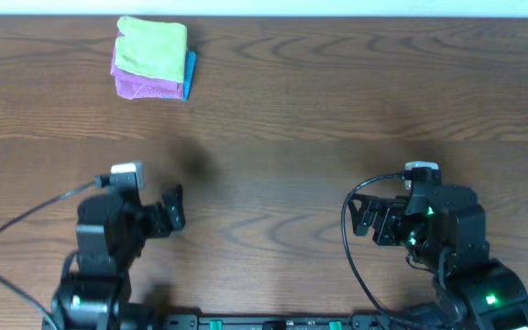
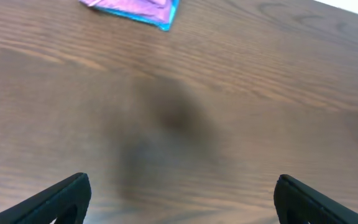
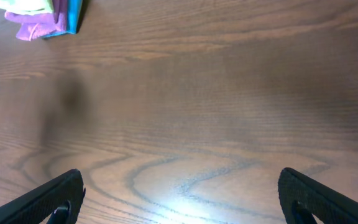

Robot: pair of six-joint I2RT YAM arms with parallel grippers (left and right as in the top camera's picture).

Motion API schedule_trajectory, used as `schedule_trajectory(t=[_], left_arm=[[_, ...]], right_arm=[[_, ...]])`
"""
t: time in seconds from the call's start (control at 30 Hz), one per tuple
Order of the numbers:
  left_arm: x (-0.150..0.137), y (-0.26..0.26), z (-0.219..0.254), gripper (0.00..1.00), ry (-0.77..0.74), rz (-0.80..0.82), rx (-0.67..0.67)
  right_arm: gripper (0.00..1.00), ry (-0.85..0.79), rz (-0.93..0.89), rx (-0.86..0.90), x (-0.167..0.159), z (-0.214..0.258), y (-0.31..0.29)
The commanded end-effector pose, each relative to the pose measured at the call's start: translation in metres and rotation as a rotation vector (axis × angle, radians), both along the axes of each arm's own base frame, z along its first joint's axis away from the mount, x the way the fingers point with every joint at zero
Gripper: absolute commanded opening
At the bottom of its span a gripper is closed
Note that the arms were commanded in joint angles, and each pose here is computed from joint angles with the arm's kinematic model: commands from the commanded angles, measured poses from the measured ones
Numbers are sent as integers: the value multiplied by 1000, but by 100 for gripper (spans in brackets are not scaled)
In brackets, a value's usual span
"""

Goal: Fold the cloth

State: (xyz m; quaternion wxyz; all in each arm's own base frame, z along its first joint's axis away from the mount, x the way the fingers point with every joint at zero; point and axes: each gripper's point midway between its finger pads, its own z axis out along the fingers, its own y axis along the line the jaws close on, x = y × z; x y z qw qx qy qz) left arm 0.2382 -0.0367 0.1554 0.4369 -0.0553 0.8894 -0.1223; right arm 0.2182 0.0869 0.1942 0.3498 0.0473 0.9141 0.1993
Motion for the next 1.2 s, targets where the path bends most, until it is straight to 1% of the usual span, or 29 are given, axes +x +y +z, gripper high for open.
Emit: schedule_trajectory(t=[0.0, 0.1, 0.27, 0.4, 0.5, 0.63, 1.17], left_arm=[[-8, 8, -10, 95, -40, 4, 69], [-15, 9, -18, 95, -72, -10, 96], [-21, 19, -30, 95, -96, 33, 131], [-29, 33, -38, 95, -83, 87, 179], [-36, 40, -42, 95, -68, 99, 229], [-43, 48, -47, 95, -48, 131, 260], [-56, 45, -82, 95, -3, 108, 253]], right_arm=[[99, 4, -19, 10, 0, 0, -2], [99, 4, -19, 10, 1, 0, -2], [99, 4, -19, 10, 0, 0, -2], [99, 4, -19, 10, 1, 0, -2], [99, 4, -19, 10, 0, 0, -2], [99, 4, -19, 10, 0, 0, -2], [99, 4, -19, 10, 1, 0, -2]])
